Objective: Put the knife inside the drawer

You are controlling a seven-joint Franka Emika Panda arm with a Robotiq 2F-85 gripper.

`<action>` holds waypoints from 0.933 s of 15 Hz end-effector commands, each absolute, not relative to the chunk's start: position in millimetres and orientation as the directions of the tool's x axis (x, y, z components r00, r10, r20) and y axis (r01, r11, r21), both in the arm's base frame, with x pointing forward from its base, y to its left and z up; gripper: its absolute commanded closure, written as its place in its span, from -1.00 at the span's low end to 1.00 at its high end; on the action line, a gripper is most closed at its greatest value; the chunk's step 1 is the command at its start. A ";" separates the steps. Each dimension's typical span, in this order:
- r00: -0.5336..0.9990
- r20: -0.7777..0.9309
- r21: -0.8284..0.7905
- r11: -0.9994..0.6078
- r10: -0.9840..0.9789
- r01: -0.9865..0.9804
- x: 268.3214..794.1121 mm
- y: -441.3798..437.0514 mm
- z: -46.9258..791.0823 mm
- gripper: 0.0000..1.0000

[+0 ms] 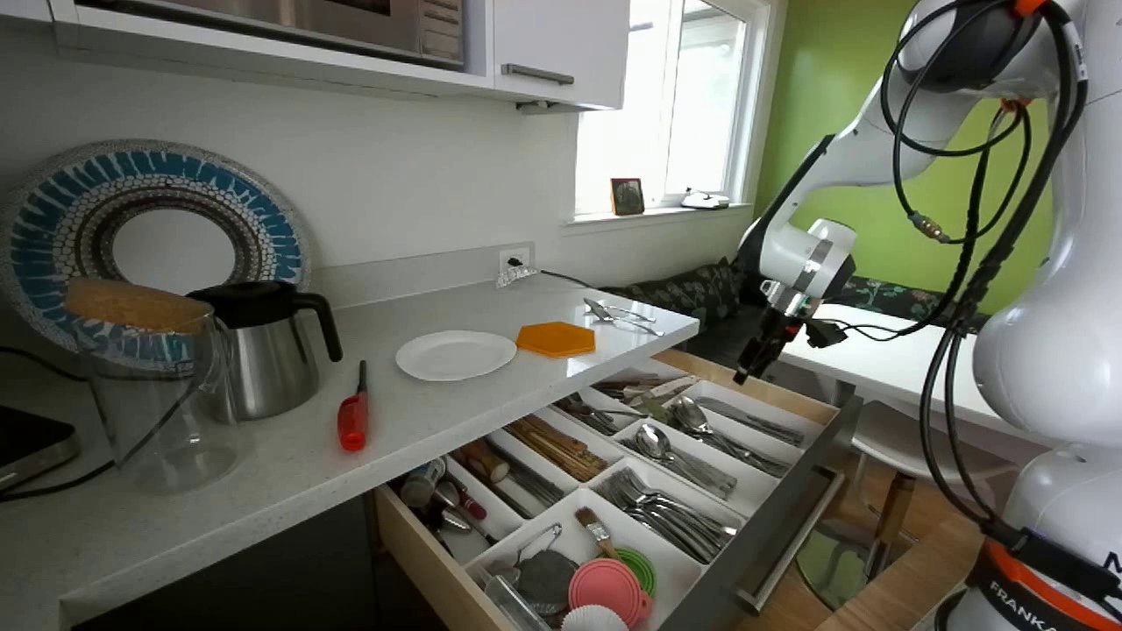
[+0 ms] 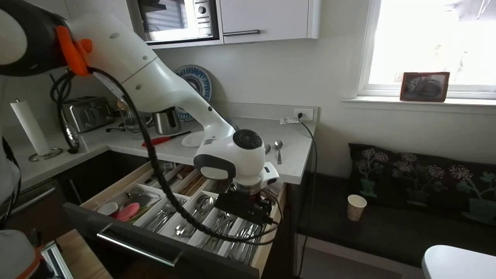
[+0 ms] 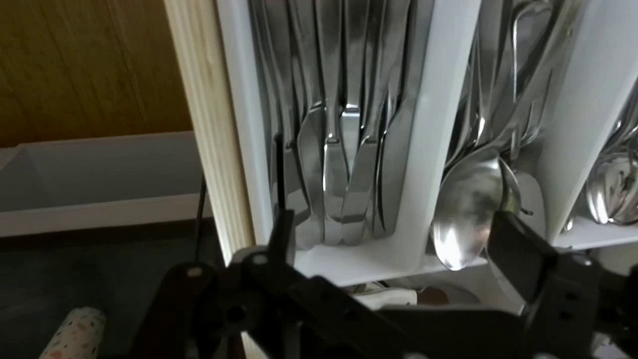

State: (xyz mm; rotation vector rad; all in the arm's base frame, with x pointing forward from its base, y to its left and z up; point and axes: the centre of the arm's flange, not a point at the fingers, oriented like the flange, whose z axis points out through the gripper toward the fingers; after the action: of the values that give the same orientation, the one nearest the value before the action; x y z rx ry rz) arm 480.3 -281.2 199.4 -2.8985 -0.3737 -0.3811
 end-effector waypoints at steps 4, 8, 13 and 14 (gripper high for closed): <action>0.973 0.155 -0.067 -0.981 0.172 0.184 425.1 -256.2 289.7 -1.00; 0.982 0.142 -0.035 -0.991 0.126 0.132 393.1 -228.0 328.2 -1.00; 0.981 0.144 -0.029 -0.990 0.132 0.138 395.8 -223.1 334.5 -1.00; 0.979 0.152 -0.027 -0.990 0.134 0.140 396.0 -222.1 338.0 -1.00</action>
State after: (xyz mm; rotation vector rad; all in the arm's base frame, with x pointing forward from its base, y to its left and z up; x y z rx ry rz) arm 396.0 -222.1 338.0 -3.0881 -0.2142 -0.2335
